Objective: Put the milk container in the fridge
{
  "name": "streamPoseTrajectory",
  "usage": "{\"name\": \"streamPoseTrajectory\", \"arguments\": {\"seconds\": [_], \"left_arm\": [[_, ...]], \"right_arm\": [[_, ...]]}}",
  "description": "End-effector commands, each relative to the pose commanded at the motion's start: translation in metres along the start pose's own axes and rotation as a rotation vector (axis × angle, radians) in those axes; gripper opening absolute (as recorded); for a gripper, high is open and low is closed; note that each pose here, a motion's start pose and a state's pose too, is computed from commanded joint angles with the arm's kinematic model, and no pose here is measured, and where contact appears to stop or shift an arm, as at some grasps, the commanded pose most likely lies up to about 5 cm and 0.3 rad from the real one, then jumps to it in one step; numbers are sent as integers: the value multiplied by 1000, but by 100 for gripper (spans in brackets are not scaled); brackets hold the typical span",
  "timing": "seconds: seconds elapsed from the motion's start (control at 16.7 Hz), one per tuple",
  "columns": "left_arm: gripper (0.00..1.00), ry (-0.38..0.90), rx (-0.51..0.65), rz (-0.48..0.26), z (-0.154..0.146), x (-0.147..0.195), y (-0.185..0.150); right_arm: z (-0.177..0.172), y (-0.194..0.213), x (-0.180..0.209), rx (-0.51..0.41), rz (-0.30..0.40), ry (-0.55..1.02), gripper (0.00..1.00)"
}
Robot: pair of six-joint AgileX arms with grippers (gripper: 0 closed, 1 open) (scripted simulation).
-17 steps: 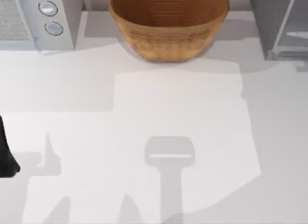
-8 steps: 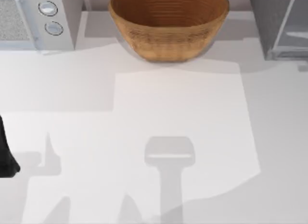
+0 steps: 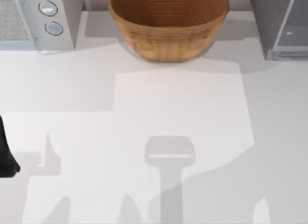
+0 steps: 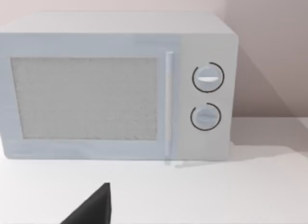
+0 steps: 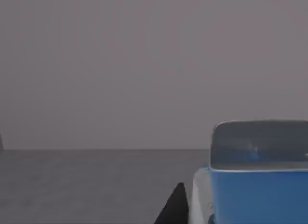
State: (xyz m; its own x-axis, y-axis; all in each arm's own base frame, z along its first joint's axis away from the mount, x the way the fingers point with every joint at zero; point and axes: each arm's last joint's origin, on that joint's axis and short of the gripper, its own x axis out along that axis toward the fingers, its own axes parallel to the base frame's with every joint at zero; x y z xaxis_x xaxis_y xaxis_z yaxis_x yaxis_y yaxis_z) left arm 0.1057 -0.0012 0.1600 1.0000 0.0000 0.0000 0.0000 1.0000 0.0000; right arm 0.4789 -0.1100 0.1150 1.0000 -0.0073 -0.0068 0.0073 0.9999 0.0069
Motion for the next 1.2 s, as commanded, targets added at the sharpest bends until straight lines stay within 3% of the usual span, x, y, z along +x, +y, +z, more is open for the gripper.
{"name": "streamPoseTrajectory", "arguments": {"seconds": [0.24,0.6,1.2], "left_arm": [[100,0,0,0,0,0,0],[100,0,0,0,0,0,0],[100,0,0,0,0,0,0]], "right_arm": [[12,5,37,-3,10,-6,0],[15,8,45,-2,13,1,0],[15,8,45,-2,13,1,75]]}}
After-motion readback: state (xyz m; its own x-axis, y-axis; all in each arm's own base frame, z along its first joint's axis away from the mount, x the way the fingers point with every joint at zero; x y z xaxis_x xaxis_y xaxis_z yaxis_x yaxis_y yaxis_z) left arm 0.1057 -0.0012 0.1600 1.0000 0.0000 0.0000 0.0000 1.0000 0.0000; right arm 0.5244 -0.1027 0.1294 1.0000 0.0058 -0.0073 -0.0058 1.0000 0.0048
